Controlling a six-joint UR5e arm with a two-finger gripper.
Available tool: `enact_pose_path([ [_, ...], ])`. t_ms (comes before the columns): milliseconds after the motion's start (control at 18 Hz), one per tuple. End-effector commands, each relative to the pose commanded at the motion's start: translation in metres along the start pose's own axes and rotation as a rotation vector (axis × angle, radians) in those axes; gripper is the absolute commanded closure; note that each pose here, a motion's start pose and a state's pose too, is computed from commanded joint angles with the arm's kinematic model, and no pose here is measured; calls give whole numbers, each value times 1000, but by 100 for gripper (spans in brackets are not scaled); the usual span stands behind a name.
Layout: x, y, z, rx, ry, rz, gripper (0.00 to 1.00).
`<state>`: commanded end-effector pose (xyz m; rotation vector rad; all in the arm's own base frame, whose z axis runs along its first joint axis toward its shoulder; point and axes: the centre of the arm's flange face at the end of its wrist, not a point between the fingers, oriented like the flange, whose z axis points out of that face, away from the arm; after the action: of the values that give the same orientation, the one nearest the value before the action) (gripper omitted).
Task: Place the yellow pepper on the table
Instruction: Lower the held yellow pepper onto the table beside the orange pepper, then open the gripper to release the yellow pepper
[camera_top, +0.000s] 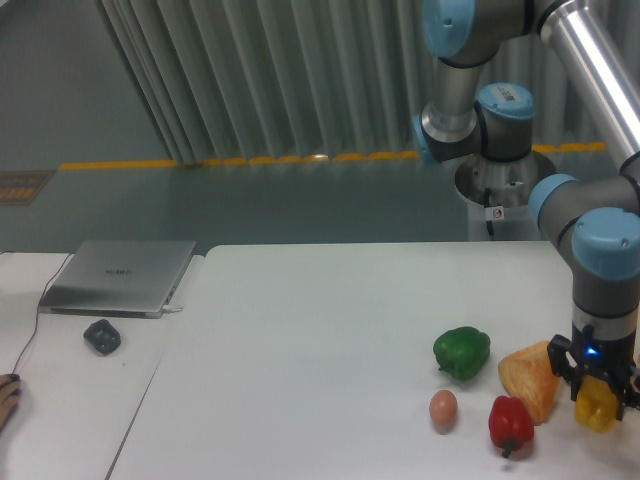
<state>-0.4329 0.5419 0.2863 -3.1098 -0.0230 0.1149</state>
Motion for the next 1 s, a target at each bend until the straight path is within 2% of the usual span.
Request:
enact_pose_path([
  [333, 6, -6, 0, 2, 1, -8, 50],
  [444, 7, -7, 1, 3, 2, -3, 43],
  [722, 8, -8, 3, 0, 4, 2, 37],
  [833, 8, -8, 3, 0, 4, 5, 26],
  [944, 8, -8, 3, 1, 3, 8, 0],
  [1000, 7, -8, 3, 3, -2, 6, 0],
])
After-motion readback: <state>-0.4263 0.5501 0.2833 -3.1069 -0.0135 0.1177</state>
